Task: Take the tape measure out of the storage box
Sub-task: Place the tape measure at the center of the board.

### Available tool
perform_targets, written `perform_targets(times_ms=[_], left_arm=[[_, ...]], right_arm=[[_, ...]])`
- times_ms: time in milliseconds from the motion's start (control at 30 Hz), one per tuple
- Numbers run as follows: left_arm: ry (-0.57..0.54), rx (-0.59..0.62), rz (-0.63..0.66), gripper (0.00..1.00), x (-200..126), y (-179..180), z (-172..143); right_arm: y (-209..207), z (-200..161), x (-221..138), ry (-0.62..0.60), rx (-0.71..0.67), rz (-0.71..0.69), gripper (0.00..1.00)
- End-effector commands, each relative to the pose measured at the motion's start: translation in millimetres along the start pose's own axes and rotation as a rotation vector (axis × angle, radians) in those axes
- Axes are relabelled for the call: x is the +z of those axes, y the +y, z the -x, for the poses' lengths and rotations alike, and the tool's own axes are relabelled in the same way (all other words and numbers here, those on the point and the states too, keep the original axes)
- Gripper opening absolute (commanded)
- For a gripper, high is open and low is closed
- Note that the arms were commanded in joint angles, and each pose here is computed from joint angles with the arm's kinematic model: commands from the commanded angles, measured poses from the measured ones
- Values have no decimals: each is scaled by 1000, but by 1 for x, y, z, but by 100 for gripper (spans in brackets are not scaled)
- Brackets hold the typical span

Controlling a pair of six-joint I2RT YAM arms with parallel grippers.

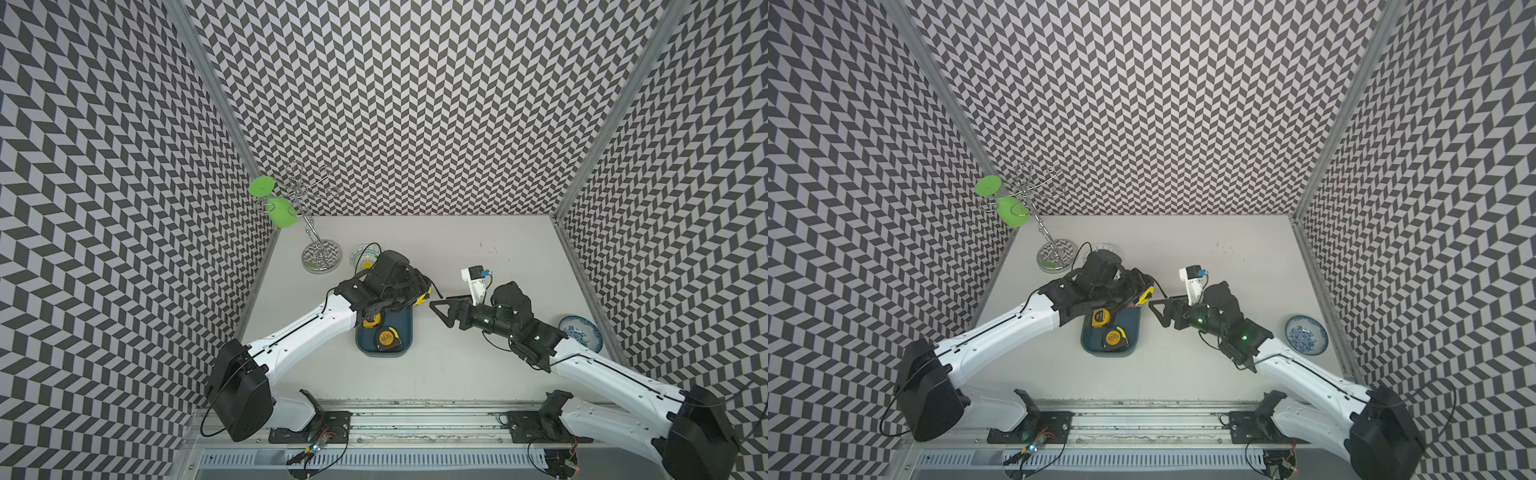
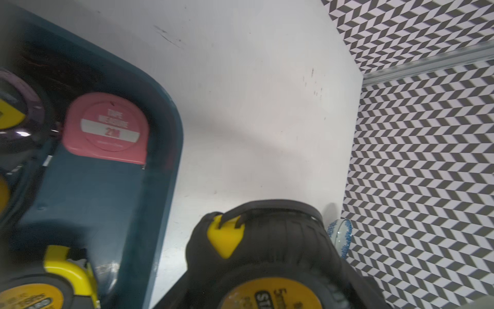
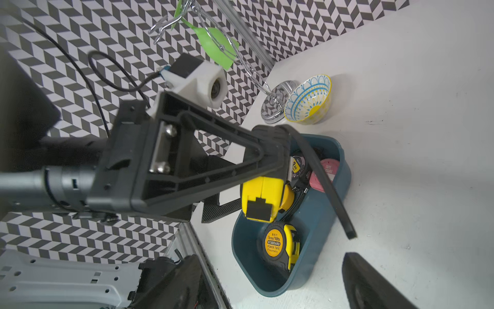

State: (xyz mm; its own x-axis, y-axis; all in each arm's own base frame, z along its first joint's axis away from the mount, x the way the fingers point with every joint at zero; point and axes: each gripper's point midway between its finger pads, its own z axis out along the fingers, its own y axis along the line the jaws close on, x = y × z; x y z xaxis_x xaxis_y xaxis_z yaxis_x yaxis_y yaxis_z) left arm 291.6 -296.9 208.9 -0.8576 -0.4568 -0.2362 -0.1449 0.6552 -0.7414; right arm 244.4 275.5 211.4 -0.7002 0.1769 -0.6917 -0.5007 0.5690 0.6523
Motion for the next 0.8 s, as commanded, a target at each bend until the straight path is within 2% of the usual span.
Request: perform_targets(times_ms=[0,400,433,467,600,767], left_arm=[[-18,-35,-127,0,-2,-38,5],[46,-43,-174,0,1,-54,-18],[46,-41,-182,0,0,-57,-18],[50,-38,-184,0,1,-58,-20],[66,-34,-193,0,2,-63,-25],[65,-32,-198,0,0,-64,-26]], right_arm=[[7,18,6,-89,-17,9,86],[11,24,21,-81,-20,14,86],[2,30,21,-120,-25,-37,66],[0,31,21,-127,-20,-45,60],[-1,32,20,-146,-8,-48,39],[-3,34,17,-161,-10,-65,18]])
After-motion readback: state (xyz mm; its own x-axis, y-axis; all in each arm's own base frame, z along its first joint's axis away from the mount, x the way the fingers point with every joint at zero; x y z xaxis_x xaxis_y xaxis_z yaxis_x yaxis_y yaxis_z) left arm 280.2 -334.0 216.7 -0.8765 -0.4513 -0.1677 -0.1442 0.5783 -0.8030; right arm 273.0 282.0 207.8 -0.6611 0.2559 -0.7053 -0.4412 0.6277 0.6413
